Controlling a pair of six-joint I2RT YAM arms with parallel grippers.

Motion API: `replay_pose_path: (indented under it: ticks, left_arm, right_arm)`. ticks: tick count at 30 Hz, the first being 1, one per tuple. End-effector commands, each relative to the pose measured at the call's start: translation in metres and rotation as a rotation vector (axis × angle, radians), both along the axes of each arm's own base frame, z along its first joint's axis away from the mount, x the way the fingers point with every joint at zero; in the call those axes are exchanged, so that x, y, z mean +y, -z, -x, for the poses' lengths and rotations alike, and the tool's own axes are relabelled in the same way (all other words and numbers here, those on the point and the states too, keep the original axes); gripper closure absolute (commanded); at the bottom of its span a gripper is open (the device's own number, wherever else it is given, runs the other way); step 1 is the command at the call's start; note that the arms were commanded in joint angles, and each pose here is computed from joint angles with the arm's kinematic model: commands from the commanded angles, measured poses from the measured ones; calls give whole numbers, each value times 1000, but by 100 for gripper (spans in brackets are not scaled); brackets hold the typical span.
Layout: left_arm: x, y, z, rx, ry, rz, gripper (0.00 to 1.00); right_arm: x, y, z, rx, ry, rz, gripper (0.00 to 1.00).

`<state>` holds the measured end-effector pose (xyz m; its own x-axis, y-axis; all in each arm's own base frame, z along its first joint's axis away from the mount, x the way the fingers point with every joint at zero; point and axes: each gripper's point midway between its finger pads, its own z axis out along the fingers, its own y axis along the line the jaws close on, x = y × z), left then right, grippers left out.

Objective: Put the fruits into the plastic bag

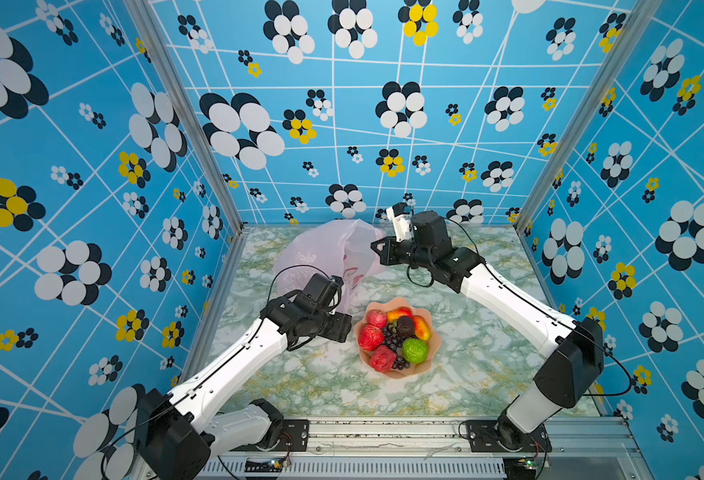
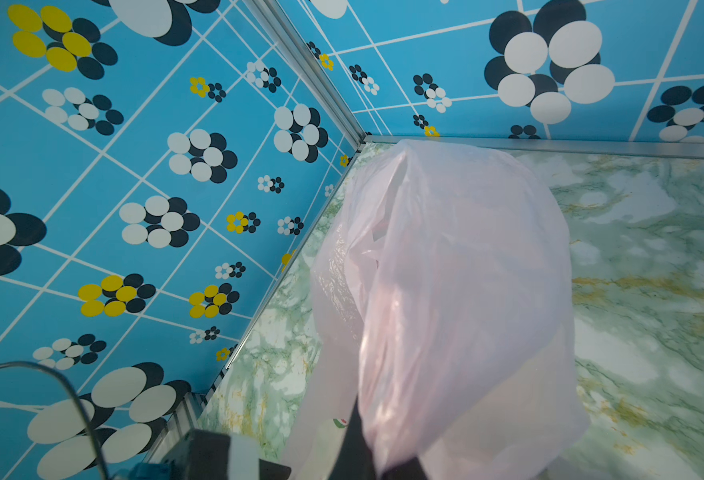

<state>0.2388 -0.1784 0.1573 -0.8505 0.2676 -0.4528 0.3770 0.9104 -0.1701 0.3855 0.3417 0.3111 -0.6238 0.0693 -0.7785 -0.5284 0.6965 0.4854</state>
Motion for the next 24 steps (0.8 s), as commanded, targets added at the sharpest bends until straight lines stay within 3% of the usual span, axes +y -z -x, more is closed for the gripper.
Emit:
replay_pose_path:
  ticks: [1,6,10,14,16,20,24]
  left_arm:
    - [-2,-4,-9,-13,10,-70,24]
    - [-2,1,-22,-13,22,-164,29]
    - [4,8,-26,3,23,-231,41]
    - [14,16,-30,-3,12,-298,74]
    - [21,15,-31,-3,-14,-306,100]
    - [48,-13,-33,-74,-131,-278,100]
    - [79,-55,-30,-191,-303,-74,100]
  right_arm:
    - [1,-17,4,-18,0,-22,100]
    - [2,-19,7,-16,-6,-33,100]
    - [0,-17,7,-18,2,-26,100]
    - [-1,-11,5,-14,6,-13,100]
    - [-3,-5,3,-8,12,-1,100]
    - [-16,23,-9,21,49,67,100]
    - [-41,65,-30,124,123,82,100]
